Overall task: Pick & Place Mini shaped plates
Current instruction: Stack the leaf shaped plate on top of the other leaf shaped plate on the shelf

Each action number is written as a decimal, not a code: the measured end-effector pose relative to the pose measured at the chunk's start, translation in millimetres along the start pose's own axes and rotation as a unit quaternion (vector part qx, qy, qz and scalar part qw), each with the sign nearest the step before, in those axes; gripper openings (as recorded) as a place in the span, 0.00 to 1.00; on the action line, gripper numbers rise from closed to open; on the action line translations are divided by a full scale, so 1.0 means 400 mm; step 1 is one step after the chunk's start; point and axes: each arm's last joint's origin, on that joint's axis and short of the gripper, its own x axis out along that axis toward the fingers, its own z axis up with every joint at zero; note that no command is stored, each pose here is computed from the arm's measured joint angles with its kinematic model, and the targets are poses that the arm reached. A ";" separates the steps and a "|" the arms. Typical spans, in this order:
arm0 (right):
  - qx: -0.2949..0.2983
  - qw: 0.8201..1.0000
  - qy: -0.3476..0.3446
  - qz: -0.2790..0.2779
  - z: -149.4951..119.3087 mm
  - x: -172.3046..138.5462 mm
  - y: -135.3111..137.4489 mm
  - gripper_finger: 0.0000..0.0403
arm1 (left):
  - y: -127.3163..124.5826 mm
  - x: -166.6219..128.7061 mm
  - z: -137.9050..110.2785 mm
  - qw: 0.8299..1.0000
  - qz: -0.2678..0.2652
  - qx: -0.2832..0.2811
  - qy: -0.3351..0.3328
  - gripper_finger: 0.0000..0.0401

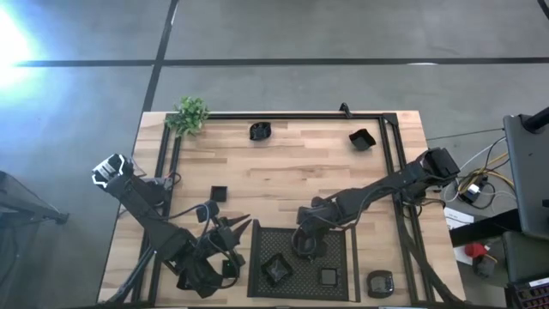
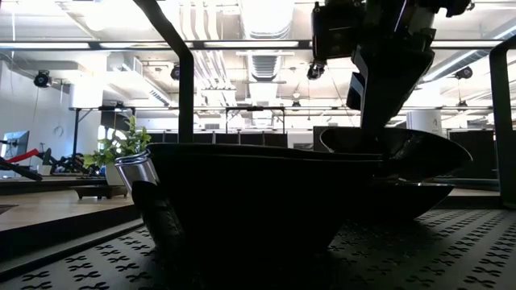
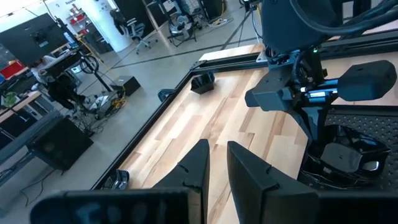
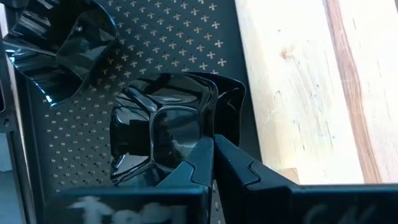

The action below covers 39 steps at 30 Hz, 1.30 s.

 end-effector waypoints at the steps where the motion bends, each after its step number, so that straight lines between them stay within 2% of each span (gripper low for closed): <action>1: 0.000 1.000 0.000 0.000 -0.001 0.001 -0.001 0.02 | 0.000 0.000 0.000 1.000 0.000 0.000 0.000 0.13; 39: 0.027 1.000 -0.003 0.004 0.002 -0.001 0.002 0.04 | 0.000 0.000 0.000 1.000 -0.001 -0.002 0.000 0.13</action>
